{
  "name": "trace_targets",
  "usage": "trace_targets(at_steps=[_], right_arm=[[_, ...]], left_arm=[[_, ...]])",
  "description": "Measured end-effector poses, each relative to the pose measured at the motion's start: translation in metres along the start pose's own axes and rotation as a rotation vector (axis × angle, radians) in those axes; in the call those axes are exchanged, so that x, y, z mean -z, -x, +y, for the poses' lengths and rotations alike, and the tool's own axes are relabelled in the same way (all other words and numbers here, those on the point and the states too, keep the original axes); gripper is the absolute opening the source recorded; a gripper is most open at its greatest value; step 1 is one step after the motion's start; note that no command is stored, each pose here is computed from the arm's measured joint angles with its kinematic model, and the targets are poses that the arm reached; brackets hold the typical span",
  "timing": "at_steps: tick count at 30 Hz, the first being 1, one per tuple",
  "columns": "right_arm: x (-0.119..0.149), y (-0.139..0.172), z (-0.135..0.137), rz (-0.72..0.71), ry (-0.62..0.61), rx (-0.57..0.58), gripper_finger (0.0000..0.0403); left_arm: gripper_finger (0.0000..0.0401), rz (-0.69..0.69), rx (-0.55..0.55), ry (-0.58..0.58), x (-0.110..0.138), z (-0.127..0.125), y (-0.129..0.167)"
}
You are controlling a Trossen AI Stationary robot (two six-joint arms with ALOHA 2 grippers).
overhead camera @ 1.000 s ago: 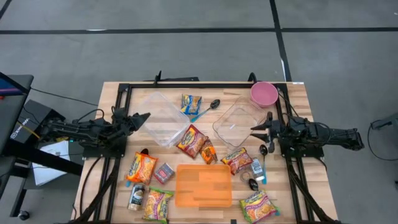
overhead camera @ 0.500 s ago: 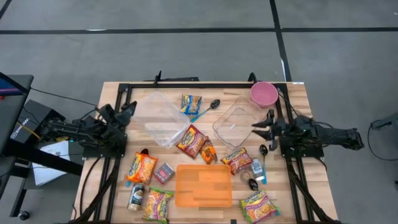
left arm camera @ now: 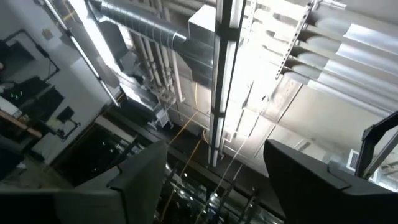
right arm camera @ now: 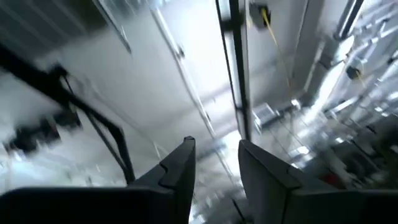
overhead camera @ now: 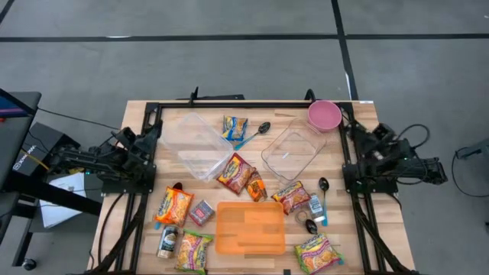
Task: Pick & Place Food Item
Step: Put the black spoon into the orange bin
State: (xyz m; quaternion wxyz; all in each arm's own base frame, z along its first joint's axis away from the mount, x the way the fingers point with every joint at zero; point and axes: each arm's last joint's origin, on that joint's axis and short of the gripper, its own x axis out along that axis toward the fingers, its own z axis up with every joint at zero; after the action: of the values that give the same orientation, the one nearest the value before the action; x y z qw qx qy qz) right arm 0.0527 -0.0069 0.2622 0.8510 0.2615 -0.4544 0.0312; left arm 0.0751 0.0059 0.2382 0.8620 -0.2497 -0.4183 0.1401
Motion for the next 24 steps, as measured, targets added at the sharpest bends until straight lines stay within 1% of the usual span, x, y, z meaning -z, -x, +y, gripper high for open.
trace_targets(at_steps=[2,4,8,12,16,18,20,24], right_arm=[[-0.006,0.000,0.003,-0.060,-0.024,-0.026,0.0116],[-0.008,0.000,0.005,-0.083,-0.030,-0.044,0.0116],[-0.005,0.000,0.004,-0.046,-0.038,-0.039,0.0116],[0.000,0.000,0.001,0.005,-0.090,0.000,0.0116],[-0.001,-0.001,0.001,-0.008,-0.149,0.020,0.0116],[-0.007,-0.007,0.005,0.001,-0.172,0.037,0.0116],[-0.013,-0.018,0.011,0.057,-0.168,0.062,0.0116],[-0.025,-0.051,0.025,0.260,-0.124,0.178,0.0116]], left_arm=[[0.0264,-0.023,0.005,-0.020,-0.002,-0.001,0.000],[0.0262,-0.044,0.009,-0.035,-0.005,-0.001,0.000],[0.0259,-0.060,0.012,-0.060,-0.007,-0.002,0.000],[0.0260,-0.059,0.012,-0.061,-0.006,-0.002,0.000],[0.0257,-0.065,0.013,-0.059,-0.008,-0.003,-0.001],[0.0254,-0.081,0.016,-0.056,-0.013,-0.007,-0.005],[0.0253,-0.097,0.017,-0.083,-0.019,-0.012,-0.011],[0.0255,-0.117,0.016,-0.163,-0.029,-0.023,-0.025]])
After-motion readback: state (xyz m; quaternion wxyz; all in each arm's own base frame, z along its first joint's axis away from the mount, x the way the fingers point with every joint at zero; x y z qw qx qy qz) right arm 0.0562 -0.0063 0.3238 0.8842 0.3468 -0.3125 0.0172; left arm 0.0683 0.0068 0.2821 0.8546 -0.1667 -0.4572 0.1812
